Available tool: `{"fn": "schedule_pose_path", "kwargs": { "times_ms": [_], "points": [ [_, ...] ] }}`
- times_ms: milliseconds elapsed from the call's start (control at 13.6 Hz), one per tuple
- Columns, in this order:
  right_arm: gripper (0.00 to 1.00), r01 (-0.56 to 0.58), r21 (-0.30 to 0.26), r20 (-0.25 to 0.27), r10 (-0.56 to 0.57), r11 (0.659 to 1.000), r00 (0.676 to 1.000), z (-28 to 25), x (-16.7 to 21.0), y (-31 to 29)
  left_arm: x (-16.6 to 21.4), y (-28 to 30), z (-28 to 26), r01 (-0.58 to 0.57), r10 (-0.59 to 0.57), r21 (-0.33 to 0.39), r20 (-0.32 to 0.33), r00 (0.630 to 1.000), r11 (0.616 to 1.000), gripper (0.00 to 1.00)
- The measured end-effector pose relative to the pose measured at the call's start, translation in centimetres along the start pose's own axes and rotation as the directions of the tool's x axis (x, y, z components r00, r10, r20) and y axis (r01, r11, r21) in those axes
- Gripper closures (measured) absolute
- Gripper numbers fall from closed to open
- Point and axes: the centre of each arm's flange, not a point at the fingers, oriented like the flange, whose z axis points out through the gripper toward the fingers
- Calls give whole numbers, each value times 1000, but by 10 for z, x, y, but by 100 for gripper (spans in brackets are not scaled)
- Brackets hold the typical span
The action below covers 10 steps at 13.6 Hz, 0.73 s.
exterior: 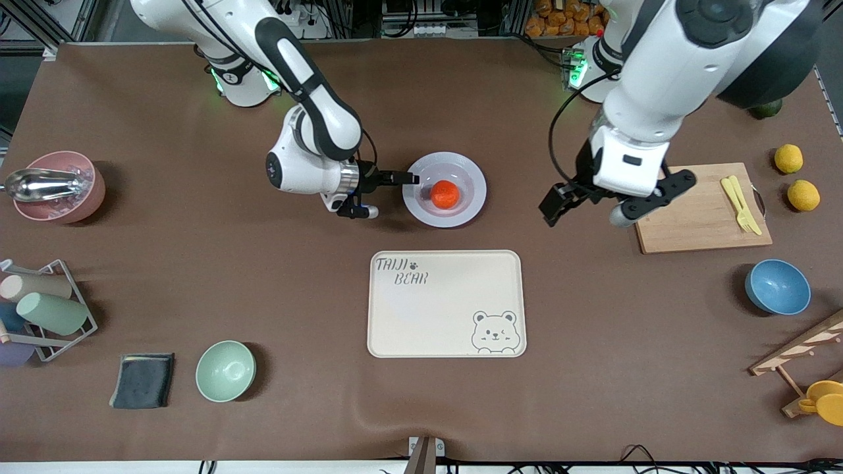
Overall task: Place orange and plate with both arms
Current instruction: 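Release the orange and raise the left gripper while the right gripper grips the plate rim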
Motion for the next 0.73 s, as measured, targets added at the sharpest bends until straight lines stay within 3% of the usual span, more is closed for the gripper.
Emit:
{"fn": "schedule_pose_path", "kwargs": {
  "times_ms": [293,733],
  "points": [
    [0,94,-14,-19,-94,995,995,2,13,17,32,-36,-22,-79,79,42,6,997,996,0],
    [0,83,76,-30,-80,994,996,20,16,34,91,-147,-83,-248,247,22,55,968,968,0]
  ]
}}
